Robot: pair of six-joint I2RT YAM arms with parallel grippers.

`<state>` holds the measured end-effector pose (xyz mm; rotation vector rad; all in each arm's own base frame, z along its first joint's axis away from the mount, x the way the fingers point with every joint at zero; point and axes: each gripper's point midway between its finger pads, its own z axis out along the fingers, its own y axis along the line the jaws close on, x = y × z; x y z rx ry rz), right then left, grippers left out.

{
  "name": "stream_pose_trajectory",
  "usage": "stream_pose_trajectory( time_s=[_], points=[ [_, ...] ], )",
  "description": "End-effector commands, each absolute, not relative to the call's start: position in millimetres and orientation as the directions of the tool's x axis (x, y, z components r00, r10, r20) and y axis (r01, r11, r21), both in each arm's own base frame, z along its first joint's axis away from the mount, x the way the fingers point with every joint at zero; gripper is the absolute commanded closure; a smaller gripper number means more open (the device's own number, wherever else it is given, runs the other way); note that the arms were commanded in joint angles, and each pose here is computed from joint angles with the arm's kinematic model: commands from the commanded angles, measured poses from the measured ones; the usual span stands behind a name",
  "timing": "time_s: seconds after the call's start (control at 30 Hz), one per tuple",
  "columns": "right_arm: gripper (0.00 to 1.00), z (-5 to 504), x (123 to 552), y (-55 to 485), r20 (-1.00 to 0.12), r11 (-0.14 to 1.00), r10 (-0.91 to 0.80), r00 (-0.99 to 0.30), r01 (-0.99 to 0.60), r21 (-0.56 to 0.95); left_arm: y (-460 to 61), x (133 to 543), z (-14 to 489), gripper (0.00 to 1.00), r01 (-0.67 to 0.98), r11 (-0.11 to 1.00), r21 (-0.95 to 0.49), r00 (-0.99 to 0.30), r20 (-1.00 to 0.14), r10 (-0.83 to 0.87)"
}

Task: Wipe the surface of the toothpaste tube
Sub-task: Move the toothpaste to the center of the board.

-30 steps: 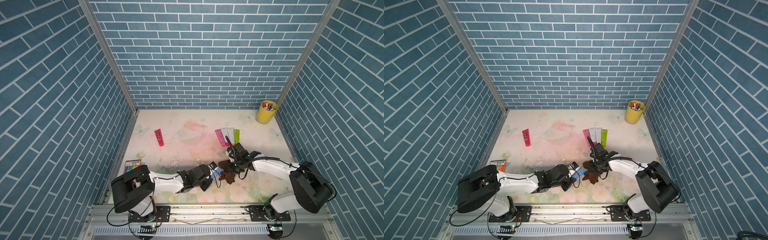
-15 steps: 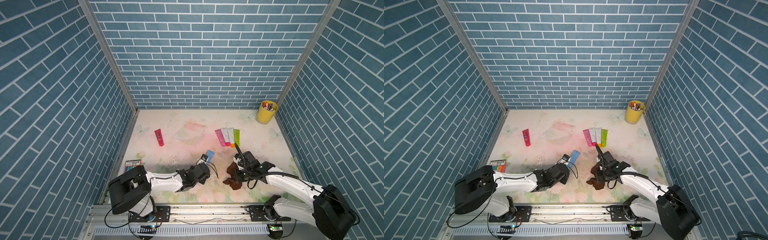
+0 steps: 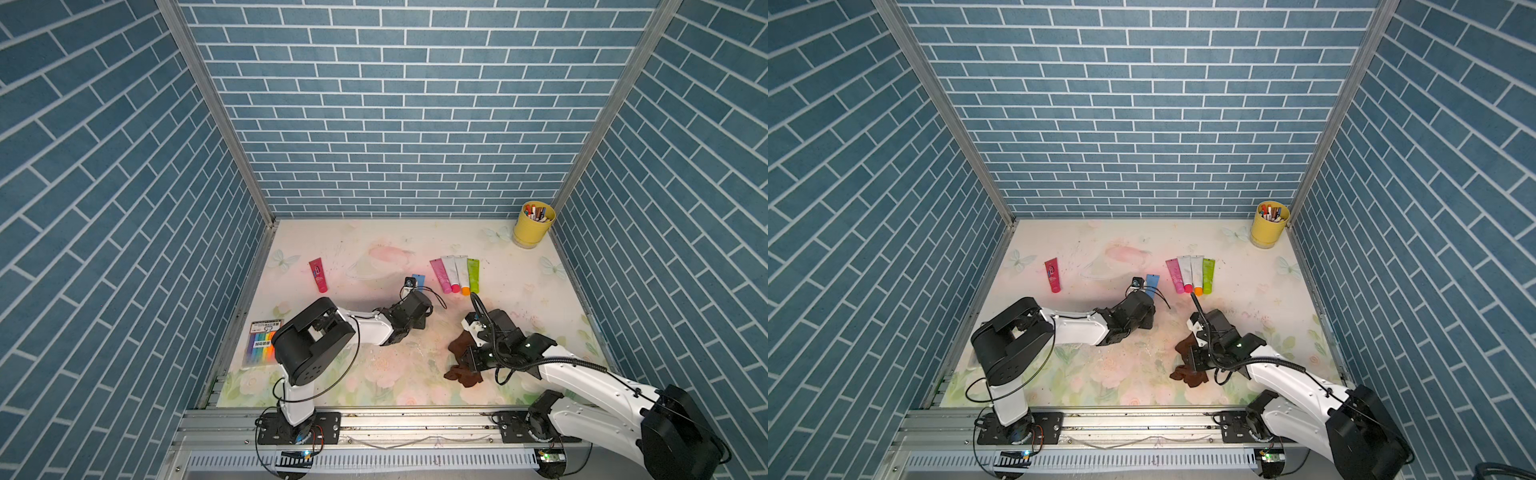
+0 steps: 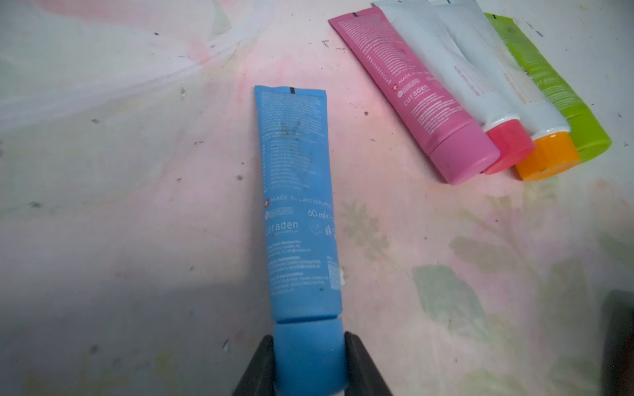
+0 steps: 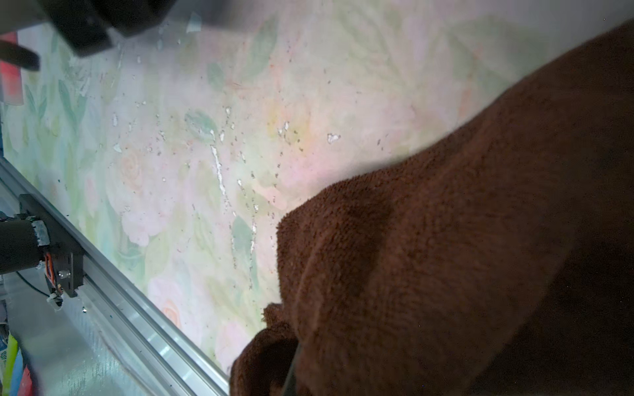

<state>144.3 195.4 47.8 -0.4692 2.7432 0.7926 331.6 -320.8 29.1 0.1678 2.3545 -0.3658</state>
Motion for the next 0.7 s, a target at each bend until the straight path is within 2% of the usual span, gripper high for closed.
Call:
stream_pose_trajectory(
  time_s=[0.0,0.1,0.27,0.4,0.67],
  points=[
    [1.00,51.0,141.9,197.8,-0.337,0.786,-0.231,-0.912,-0.380,0.488,-339.8,344.0,36.7,0.96,0.220,0.934,-0.282,-0.730,-0.683,-0.034],
    [1.00,51.0,142.2,198.1,-0.337,0.786,-0.231,-0.913,-0.379,0.488,-342.8,352.7,39.1,0.92,0.195,0.931,-0.307,-0.727,-0.682,-0.073],
    [1.00,52.1,141.9,197.4,-0.347,0.785,-0.228,-0.910,-0.383,0.487,-350.7,371.0,36.5,0.91,0.181,0.919,-0.349,-0.738,-0.666,-0.108],
    [1.00,53.1,141.8,197.3,-0.353,0.784,-0.227,-0.908,-0.386,0.487,-361.0,380.4,29.5,0.85,0.180,0.917,-0.355,-0.750,-0.653,-0.106],
    [1.00,52.9,141.1,198.1,-0.354,0.783,-0.234,-0.905,-0.391,0.483,-386.3,388.5,29.5,0.51,0.228,0.886,-0.404,-0.759,-0.643,-0.098]
  ],
)
